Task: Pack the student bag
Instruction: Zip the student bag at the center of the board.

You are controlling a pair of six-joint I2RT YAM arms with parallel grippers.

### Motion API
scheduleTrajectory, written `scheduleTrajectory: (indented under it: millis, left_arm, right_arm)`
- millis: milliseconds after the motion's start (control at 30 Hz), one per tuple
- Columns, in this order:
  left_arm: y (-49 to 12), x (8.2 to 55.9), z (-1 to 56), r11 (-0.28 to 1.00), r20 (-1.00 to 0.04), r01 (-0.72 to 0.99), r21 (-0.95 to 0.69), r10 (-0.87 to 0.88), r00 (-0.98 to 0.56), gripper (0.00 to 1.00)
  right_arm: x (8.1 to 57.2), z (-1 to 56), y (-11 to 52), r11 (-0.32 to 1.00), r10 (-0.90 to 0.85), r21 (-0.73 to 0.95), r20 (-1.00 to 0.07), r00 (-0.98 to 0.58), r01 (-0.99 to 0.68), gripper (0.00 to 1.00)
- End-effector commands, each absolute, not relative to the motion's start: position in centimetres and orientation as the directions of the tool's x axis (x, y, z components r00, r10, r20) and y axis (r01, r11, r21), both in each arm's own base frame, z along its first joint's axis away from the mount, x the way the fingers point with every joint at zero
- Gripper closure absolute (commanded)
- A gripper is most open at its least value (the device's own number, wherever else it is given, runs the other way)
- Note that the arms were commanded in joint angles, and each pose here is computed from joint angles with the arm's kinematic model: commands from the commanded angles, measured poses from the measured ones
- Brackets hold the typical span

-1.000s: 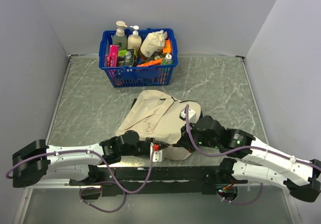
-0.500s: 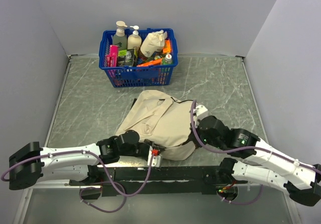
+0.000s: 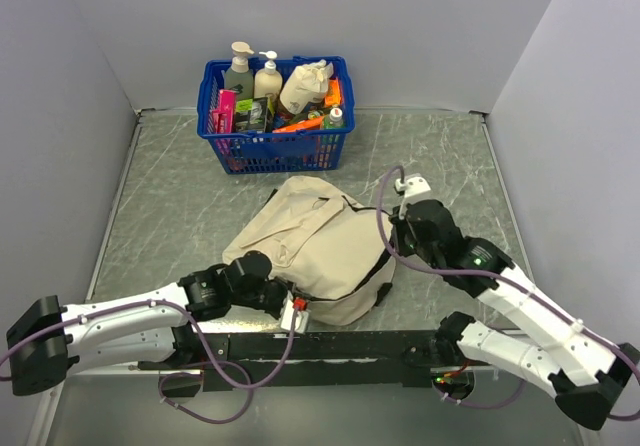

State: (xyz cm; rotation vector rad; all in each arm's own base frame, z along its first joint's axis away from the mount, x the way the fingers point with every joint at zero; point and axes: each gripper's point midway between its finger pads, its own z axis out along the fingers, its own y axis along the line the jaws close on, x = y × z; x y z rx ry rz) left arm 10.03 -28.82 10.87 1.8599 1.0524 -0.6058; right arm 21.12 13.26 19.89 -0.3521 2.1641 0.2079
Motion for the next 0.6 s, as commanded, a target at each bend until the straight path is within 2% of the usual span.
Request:
scheduleTrajectory:
  millis: [0, 67, 100, 133, 167, 233, 267, 300, 333, 467, 567]
  left_arm:
    - [-27.3, 10.3, 10.2, -0.229, -0.755, 0.895, 0.382, 0.482, 0.445, 0.99]
    - [-28.1, 11.4, 11.9, -0.168, -0.778, 0.896, 0.411, 0.447, 0.441, 0.96]
    - [-28.4, 12.0, 12.5, -0.131, -0.789, 0.899, 0.418, 0.439, 0.43, 0.94]
    - [-28.8, 12.6, 13.6, -0.101, -0.796, 0.894, 0.437, 0.419, 0.437, 0.9]
    - [-29.6, 13.3, 15.4, -0.06, -0.807, 0.881, 0.469, 0.375, 0.455, 0.88]
    - [-30.4, 14.0, 18.0, -0.005, -0.833, 0.884, 0.467, 0.333, 0.442, 0.84]
    - [-30.7, 14.1, 18.9, 0.007, -0.843, 0.888, 0.46, 0.319, 0.434, 0.8]
    - [-30.9, 14.0, 19.6, 0.018, -0.861, 0.904, 0.428, 0.312, 0.402, 0.76]
    - [-31.5, 14.0, 21.5, 0.026, -0.876, 0.909, 0.416, 0.278, 0.393, 0.69]
    - [-32.5, 13.1, 24.1, 0.034, -0.934, 0.952, 0.305, 0.208, 0.292, 0.57]
    - [-33.1, 11.5, 24.4, -0.019, -0.961, 0.976, 0.217, 0.172, 0.217, 0.52]
  right_arm:
    - [21.9, 22.7, 15.7, 0.904, -0.155, 0.069, -0.868, -0.473, -0.422, 1.0]
    - [20.9, 22.0, 16.4, 0.876, -0.148, 0.107, -0.868, -0.474, -0.471, 1.0]
    - [19.9, 22.4, 16.9, 0.845, -0.127, 0.146, -0.88, -0.458, -0.515, 0.97]
    - [19.5, 22.2, 17.0, 0.837, -0.11, 0.17, -0.879, -0.464, -0.52, 0.89]
    - [19.1, 21.3, 17.0, 0.833, -0.108, 0.184, -0.87, -0.48, -0.521, 0.67]
    - [18.4, 21.0, 17.0, 0.823, -0.083, 0.222, -0.864, -0.497, -0.523, 0.48]
    - [18.1, 20.3, 17.0, 0.821, -0.086, 0.228, -0.856, -0.509, -0.523, 0.23]
    - [17.9, 20.4, 17.0, 0.819, -0.059, 0.25, -0.858, -0.51, -0.516, 0.03]
    - [17.7, 20.2, 17.1, 0.814, -0.051, 0.265, -0.854, -0.519, -0.516, 0.0]
    - [17.6, 18.8, 17.2, 0.817, -0.023, 0.297, -0.839, -0.543, -0.494, 0.0]
    - [18.0, 19.3, 16.1, 0.843, 0.118, 0.37, -0.836, -0.537, -0.391, 0.0]
